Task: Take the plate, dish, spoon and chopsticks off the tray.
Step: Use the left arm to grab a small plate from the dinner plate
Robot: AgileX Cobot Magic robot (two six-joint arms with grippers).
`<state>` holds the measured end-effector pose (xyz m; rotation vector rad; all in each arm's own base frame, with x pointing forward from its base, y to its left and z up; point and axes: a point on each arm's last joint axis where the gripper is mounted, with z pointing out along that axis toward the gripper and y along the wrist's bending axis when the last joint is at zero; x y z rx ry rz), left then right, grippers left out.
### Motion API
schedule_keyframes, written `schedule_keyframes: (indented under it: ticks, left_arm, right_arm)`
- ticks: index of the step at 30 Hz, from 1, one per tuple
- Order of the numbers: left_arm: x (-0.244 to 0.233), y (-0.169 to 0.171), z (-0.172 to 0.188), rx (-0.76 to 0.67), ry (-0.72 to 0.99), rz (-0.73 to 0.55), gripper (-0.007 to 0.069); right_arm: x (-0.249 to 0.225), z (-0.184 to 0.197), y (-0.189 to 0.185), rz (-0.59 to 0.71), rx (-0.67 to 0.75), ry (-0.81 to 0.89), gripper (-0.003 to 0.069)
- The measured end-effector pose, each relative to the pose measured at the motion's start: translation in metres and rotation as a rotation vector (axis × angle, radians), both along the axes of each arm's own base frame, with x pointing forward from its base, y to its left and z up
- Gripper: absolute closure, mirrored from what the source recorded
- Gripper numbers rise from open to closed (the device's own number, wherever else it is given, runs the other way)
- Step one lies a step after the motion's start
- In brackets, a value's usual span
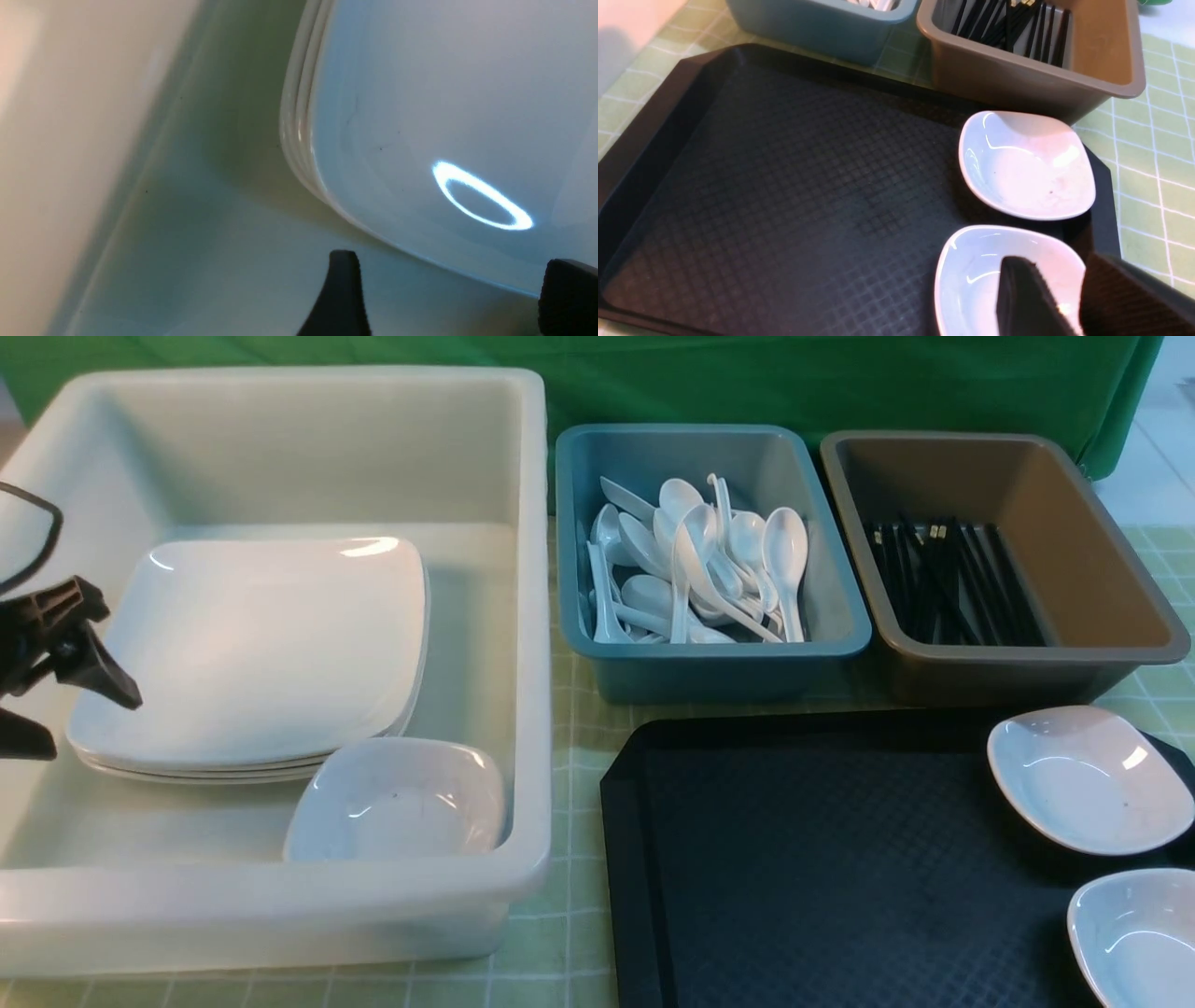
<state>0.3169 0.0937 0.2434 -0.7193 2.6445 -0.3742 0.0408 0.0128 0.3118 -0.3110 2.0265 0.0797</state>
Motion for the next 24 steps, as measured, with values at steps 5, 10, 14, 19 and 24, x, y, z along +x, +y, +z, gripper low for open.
schedule_keyframes:
  ticks: [5,10,14,19,24]
  left_arm:
    - [0.003,0.001,0.02,0.0,0.013,-0.031,0.0168]
    - [-0.001,-0.005,0.06,0.008,-0.033,-0.067,0.0378]
    - [-0.011,-0.046,0.086,-0.032,-0.084,-0.23,0.0597]
    - [-0.021,-0.149,0.097,-0.092,-0.083,-0.539,0.0636]
    - [-0.035,-0.243,0.086,-0.134,-0.088,-0.725,0.0617]
  right_arm:
    - [0.0,0.0,0.0,0.0,-0.001,0.004,0.0464]
    - [0.0,0.0,0.0,0.001,-0.001,0.005,0.0463]
    - [0.0,0.0,0.0,0.001,-0.001,0.005,0.0463]
    - [-0.001,0.0,0.0,0.001,-0.001,0.006,0.0545]
    - [-0.009,0.018,-0.001,0.002,-0.011,-0.014,0.065]
